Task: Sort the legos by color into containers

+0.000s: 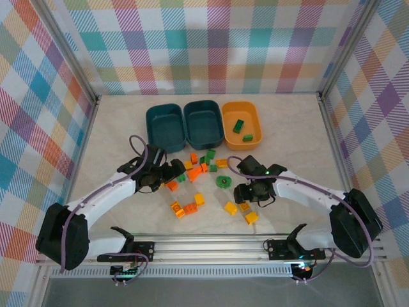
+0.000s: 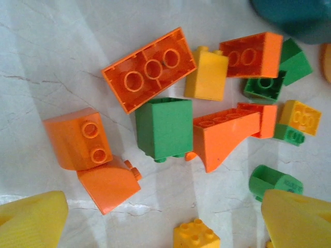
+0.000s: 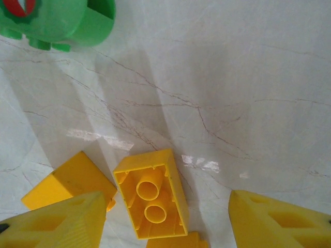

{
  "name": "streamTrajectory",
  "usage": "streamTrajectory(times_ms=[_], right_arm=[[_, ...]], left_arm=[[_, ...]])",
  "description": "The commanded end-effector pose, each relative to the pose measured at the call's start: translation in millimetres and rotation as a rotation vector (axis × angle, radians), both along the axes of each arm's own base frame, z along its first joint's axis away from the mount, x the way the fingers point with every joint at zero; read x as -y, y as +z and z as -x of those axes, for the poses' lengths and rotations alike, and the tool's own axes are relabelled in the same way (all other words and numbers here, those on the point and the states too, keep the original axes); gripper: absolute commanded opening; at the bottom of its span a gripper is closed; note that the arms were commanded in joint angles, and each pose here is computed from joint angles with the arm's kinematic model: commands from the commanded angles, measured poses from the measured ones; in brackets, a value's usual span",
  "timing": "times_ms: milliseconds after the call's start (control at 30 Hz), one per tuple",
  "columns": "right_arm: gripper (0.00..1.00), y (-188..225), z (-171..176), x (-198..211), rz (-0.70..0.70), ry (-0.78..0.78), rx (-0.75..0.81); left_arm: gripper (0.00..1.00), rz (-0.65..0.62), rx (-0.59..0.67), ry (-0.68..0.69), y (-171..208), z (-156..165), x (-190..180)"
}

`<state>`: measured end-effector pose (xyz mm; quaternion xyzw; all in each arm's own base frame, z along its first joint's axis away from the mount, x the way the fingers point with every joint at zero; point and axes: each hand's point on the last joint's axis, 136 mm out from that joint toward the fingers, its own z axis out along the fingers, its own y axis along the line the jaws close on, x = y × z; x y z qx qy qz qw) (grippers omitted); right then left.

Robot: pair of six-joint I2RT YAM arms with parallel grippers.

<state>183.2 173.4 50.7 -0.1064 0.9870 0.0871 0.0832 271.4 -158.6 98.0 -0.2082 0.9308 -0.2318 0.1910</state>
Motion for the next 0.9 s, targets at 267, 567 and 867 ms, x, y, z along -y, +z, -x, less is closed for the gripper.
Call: streamTrajectory(times_ms=[267, 567, 867], right_arm=[[0.62, -18.1, 7.7, -8.8, 0.03, 0.033, -0.085], [0.52, -25.8, -1.7, -3.8, 0.086, 0.016, -0.063], [0.28, -17.1, -24.8, 2.1, 0.136, -0.024, 0.047]], left_arm=[[0.96, 0.04, 0.054, 0.001, 12.2, -9.2, 6.5], [0.96, 0.037, 0.058, 0.003, 11.5, -9.3, 5.6], [0.96, 0.029, 0.067, 0.009, 13.7, -10.8, 3.4]])
